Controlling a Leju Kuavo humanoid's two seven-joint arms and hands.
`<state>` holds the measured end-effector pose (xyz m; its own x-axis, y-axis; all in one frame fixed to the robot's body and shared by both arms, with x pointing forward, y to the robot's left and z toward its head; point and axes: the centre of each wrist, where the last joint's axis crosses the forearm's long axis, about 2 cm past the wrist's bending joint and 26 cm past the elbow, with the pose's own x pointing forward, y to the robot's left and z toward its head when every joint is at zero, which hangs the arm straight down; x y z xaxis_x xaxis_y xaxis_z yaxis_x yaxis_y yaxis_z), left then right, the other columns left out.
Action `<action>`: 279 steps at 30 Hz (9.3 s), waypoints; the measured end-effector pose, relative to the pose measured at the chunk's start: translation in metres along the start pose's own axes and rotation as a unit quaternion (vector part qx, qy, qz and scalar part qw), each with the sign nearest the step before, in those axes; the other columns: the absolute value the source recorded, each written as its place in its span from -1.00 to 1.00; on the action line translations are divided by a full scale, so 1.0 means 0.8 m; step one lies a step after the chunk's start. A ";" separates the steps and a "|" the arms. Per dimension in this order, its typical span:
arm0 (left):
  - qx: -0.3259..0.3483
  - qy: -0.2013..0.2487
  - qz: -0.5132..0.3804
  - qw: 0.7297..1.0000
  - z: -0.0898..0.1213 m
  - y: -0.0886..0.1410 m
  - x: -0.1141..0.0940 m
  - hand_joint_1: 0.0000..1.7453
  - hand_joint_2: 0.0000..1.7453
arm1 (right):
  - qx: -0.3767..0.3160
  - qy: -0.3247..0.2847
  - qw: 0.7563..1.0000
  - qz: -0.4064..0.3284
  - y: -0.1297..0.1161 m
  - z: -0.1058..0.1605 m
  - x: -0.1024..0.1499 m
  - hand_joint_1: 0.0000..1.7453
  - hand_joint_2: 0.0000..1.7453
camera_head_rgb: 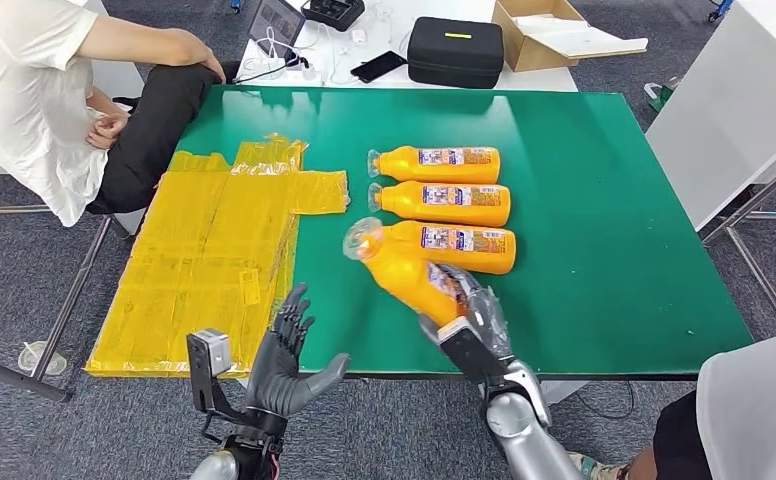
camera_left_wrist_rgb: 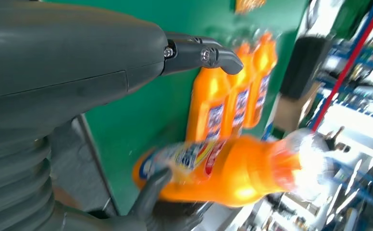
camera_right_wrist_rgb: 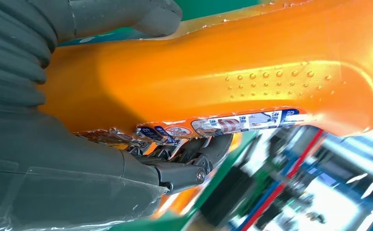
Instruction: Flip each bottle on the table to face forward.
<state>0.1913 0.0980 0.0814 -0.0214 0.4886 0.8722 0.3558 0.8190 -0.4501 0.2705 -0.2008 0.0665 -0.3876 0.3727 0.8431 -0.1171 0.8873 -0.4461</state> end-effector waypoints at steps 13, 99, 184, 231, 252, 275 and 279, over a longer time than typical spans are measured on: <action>-0.039 -0.026 -0.026 0.999 -0.020 0.003 0.002 -1.00 1.00 | 0.071 -0.064 0.992 -0.077 0.057 -0.007 0.048 1.00 1.00; 0.135 -0.159 -0.458 0.864 -0.086 0.078 0.047 1.00 1.00 | -0.351 -0.195 0.913 0.075 -0.029 -0.007 0.129 -1.00 -1.00; -0.233 0.210 -0.683 0.659 -0.137 0.219 0.039 -1.00 1.00 | -0.272 -0.181 0.945 -0.005 0.021 -0.026 0.113 -1.00 -1.00; -0.039 -0.058 -0.305 0.950 -0.016 0.004 0.006 -1.00 1.00 | -0.139 0.025 0.935 0.325 -0.061 0.050 -0.033 -1.00 1.00; 0.007 -0.083 -0.281 0.956 -0.024 -0.004 0.012 -1.00 1.00 | -0.072 0.047 0.934 0.347 -0.057 0.047 -0.057 -1.00 1.00; -0.014 -0.073 -0.255 0.964 -0.035 -0.013 0.009 -1.00 1.00 | 0.000 0.118 0.930 0.348 -0.065 -0.002 -0.092 -1.00 1.00; -0.019 -0.061 -0.246 0.967 -0.036 -0.015 0.008 -1.00 1.00 | 0.014 0.129 0.928 0.349 -0.065 -0.009 -0.093 -1.00 1.00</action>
<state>0.2142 0.0827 0.0977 -0.3071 0.0756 0.9487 0.3089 0.9508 0.0242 0.3123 -0.2728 0.0295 -0.1470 0.9096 0.3887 0.0541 0.3998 -0.9150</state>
